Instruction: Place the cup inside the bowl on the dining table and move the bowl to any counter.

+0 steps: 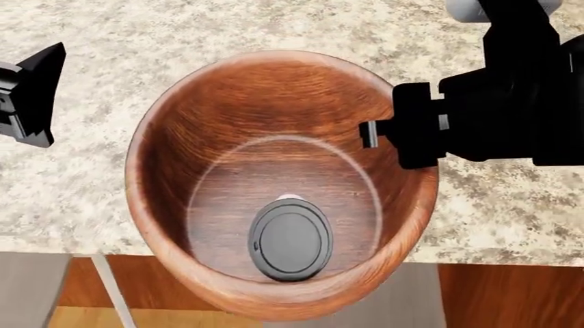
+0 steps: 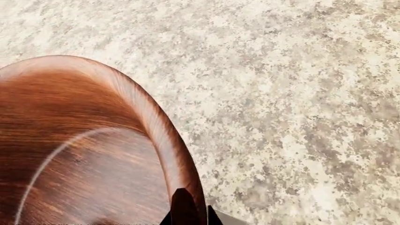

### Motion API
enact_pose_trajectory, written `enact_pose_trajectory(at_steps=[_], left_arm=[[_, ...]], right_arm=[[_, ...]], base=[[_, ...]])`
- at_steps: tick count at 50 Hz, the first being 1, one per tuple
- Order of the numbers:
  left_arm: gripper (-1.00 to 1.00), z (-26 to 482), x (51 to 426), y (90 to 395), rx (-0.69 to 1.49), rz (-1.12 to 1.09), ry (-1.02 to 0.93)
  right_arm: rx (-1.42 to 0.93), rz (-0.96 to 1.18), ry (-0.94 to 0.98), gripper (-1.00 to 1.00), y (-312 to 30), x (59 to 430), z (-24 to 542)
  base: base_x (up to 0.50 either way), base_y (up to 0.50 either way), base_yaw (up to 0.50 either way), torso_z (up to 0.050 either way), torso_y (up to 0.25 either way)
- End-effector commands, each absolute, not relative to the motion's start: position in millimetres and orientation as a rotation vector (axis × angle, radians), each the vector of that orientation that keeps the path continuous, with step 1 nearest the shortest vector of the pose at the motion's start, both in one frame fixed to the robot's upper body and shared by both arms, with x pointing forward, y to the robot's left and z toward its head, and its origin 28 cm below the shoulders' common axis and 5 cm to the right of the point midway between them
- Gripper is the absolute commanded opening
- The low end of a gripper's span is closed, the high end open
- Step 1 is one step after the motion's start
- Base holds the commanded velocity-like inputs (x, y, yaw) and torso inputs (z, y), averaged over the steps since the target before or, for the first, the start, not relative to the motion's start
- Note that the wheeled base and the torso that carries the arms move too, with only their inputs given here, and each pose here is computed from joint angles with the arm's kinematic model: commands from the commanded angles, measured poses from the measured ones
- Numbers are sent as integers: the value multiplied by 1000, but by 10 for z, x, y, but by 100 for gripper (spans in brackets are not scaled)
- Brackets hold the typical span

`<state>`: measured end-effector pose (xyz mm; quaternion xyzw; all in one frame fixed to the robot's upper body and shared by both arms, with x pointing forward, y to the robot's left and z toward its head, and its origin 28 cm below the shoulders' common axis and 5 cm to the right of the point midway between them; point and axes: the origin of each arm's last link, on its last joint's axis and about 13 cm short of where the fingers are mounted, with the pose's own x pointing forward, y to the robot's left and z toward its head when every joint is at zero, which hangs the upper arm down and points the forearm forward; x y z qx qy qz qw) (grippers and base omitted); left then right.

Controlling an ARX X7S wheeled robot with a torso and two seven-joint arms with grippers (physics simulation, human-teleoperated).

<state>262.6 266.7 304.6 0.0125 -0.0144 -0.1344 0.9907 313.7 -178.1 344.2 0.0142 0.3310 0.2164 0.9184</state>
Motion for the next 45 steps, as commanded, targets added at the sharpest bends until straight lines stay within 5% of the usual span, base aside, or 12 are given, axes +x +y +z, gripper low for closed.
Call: enact_pose_trajectory(at_steps=[1, 45], left_arm=[[100, 3035, 2640, 2663, 23, -266, -31], [100, 3025, 2572, 2707, 15, -252, -46]], right_arm=[[50, 477, 659, -100, -1751, 3128, 3509], [99, 489, 612, -100, -1730, 3173, 3307]], base=[[-477, 187, 0, 0, 0], [-291, 468, 0, 0, 0]])
